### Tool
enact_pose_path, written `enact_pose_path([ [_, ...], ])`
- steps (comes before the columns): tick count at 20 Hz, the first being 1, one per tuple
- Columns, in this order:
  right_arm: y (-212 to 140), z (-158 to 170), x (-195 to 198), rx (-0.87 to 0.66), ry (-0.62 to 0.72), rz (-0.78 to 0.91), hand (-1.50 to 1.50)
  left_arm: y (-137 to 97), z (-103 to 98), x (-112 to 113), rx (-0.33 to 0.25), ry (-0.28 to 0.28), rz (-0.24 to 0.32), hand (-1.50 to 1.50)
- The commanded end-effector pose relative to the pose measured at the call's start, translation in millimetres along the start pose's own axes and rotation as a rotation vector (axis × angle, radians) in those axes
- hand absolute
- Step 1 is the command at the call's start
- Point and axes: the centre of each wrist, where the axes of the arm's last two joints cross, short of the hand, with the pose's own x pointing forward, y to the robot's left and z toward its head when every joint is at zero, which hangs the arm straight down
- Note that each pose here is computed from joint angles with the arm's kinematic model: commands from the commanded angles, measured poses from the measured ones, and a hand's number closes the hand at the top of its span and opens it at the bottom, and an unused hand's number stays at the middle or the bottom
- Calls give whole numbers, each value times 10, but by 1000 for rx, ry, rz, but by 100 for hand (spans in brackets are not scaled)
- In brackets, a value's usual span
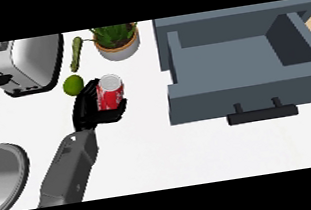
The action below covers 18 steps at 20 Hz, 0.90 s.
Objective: Pick up the can, place it into the drawer and close the drawer
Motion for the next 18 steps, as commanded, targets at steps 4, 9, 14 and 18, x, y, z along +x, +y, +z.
enact_pose_path([
  [4,145,67,5,-14,-5,12,-150,-351,-296,509,-92,-57,-52,150],
  [9,4,47,22,-23,0,27,-150,-700,-473,1032,-155,-43,-67,150],
  [14,17,-6,64,-28,5,23,-150,-1125,-506,1528,-200,-78,-38,150],
  [18,-25,-24,20,-19,-16,22,-150,-1348,-673,1857,-186,-87,-45,150],
])
